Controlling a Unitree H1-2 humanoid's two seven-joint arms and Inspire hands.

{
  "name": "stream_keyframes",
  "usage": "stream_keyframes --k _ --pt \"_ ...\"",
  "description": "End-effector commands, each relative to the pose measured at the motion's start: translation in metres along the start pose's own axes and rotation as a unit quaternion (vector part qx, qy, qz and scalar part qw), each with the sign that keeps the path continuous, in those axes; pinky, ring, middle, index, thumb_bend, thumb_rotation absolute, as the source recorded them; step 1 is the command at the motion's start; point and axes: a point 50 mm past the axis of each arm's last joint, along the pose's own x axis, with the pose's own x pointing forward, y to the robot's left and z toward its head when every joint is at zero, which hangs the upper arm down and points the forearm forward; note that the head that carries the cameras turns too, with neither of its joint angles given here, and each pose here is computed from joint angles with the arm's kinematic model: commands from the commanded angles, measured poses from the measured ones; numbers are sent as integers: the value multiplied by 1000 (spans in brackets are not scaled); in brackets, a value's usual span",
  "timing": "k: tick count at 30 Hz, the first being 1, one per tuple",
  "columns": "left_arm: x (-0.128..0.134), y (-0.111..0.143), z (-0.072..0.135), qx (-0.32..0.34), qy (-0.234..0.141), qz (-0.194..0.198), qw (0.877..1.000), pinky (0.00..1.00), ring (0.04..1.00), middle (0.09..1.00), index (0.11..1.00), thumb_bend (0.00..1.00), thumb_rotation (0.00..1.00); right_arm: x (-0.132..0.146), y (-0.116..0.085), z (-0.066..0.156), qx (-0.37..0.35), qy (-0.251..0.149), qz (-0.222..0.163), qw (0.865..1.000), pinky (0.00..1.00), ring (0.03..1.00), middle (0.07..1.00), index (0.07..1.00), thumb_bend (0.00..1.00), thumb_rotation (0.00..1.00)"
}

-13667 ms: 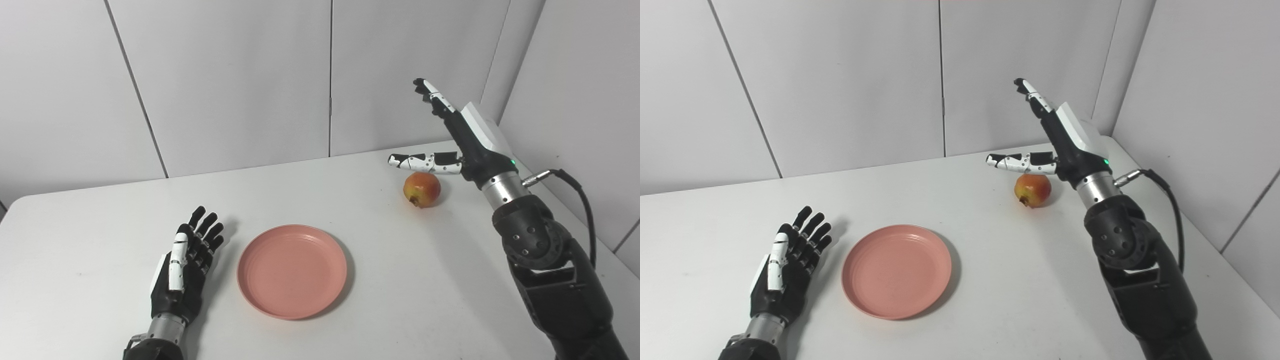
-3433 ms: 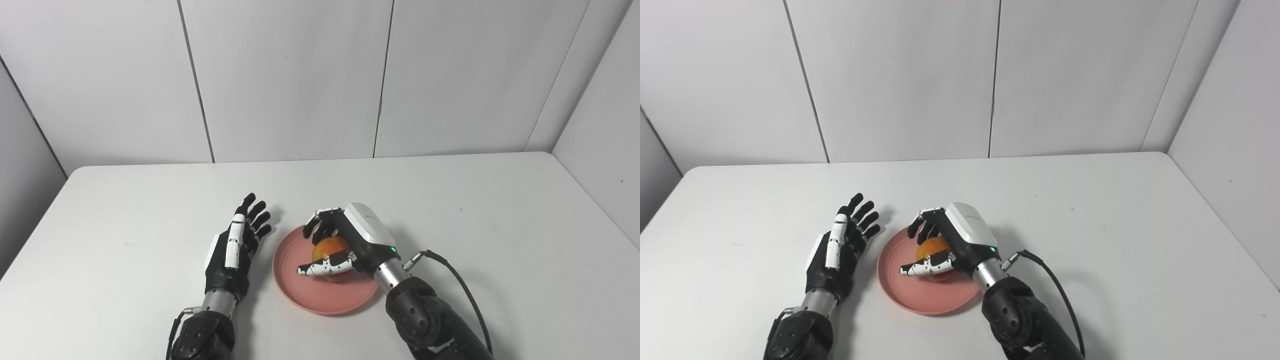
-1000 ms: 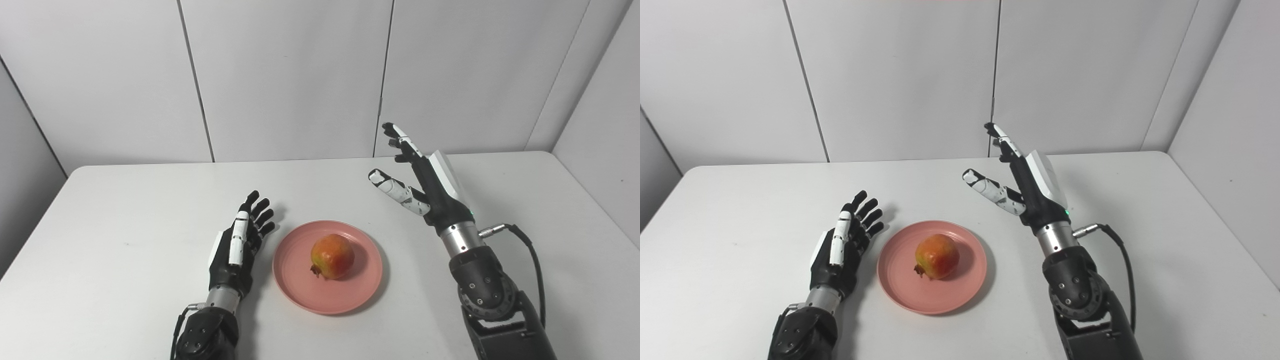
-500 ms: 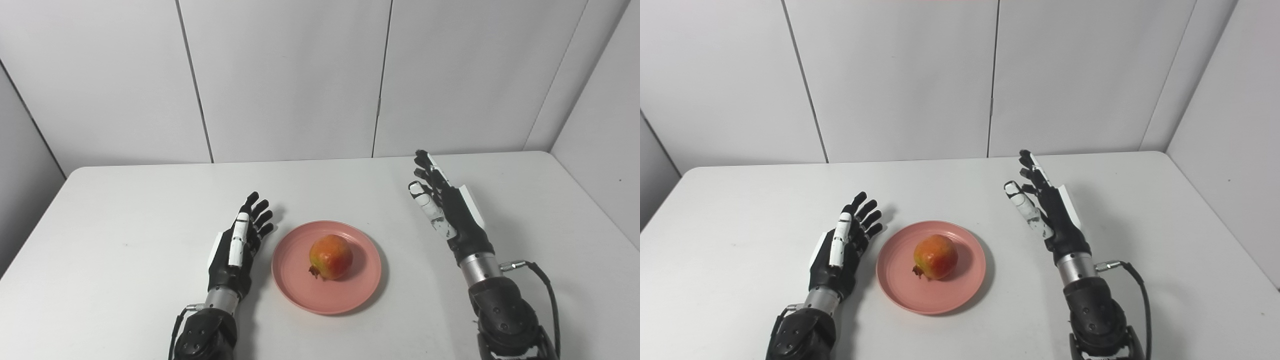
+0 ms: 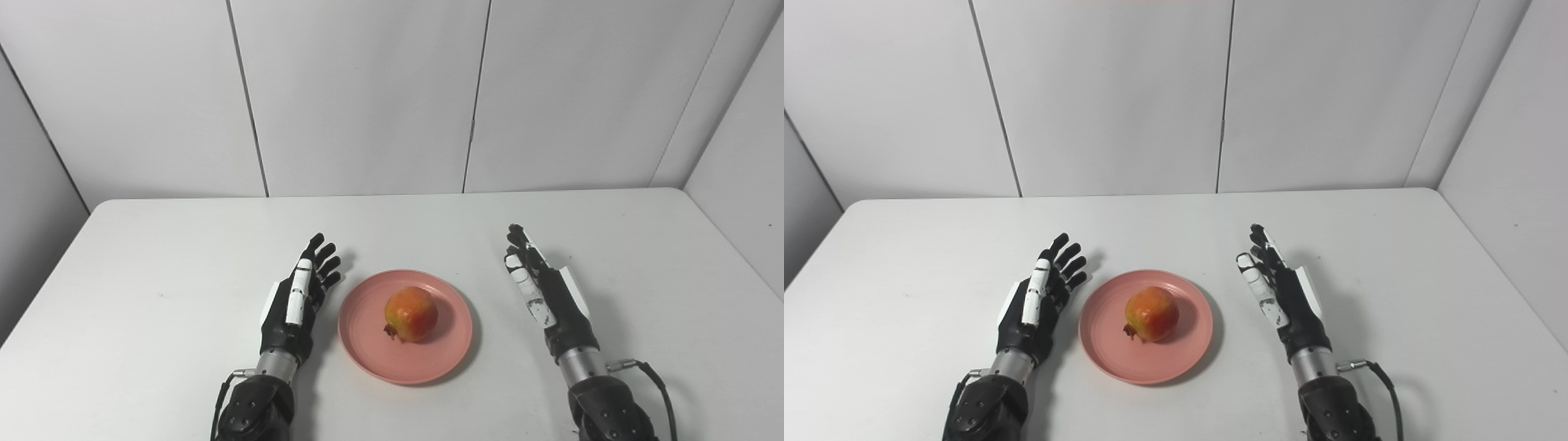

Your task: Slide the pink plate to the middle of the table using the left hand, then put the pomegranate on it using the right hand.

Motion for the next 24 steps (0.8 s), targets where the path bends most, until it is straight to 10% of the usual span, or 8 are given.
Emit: stream_keyframes --k 1,24 --pt "-6 3 -7 4 19 7 1000 908 910 922 920 429 1000 8 1 8 11 -17 -3 1000 922 942 954 949 671 1000" --pt "-34 4 -4 25 4 12 1000 977 975 986 986 386 1000 4 10 -11 110 22 36 993 1000 1000 1000 1000 208 1000"
